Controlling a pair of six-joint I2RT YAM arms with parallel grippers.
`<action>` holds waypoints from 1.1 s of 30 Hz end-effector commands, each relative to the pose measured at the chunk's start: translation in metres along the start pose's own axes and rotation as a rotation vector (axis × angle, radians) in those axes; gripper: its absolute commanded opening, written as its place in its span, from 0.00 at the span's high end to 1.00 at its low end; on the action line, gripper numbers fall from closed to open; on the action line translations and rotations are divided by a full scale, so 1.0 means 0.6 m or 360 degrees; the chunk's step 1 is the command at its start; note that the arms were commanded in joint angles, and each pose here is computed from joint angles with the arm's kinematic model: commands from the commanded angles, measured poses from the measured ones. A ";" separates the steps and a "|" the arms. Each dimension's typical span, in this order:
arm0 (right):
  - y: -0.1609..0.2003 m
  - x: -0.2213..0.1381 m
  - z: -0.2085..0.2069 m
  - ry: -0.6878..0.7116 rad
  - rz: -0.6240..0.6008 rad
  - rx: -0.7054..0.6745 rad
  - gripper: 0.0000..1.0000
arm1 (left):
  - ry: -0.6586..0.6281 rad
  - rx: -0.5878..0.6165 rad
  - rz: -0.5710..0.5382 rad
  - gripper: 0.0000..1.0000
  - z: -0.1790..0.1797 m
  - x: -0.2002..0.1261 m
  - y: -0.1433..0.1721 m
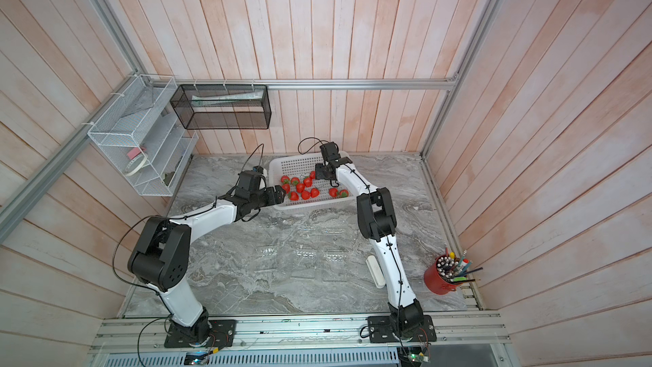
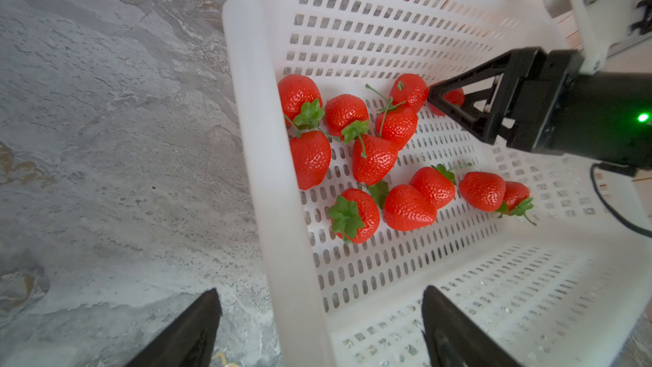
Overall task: Pack strawberries into containers
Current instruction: Pick up the strawberry from the basket.
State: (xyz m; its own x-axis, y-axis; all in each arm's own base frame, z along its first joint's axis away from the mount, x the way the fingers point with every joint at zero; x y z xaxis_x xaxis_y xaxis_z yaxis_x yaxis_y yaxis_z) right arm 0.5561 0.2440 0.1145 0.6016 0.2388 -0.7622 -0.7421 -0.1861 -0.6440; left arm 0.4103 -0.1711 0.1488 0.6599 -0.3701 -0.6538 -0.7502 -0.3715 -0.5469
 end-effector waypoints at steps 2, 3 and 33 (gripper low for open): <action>-0.017 0.018 -0.016 0.0045 -0.0074 0.0057 0.32 | 0.0029 0.0020 0.0011 0.08 -0.006 0.000 0.003; -0.016 0.022 -0.018 0.0043 -0.0070 0.0065 0.32 | 0.0029 0.0020 0.0011 0.08 -0.006 -0.001 0.003; 0.007 0.021 -0.028 0.0065 -0.0005 0.0005 0.56 | 0.0026 0.0031 -0.0008 0.08 -0.007 -0.012 -0.001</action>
State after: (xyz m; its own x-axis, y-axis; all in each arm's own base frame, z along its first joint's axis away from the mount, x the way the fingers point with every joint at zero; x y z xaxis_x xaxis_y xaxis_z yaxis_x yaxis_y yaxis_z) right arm 0.5655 0.2332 0.0890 0.5983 0.2046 -0.7747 -0.7557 -0.1771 -0.6305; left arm 0.4100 -0.1718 0.1491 0.6596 -0.3711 -0.6536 -0.7506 -0.3699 -0.5475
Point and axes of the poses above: each gripper's point midway between its finger pads, its own x axis out along the fingers, its own z axis along the line the jaws close on, y = z × x, the point moved 6 cm from there along -x, back along the fingers, and after that the axes turned 12 degrees about -x, right-handed, at the moved point
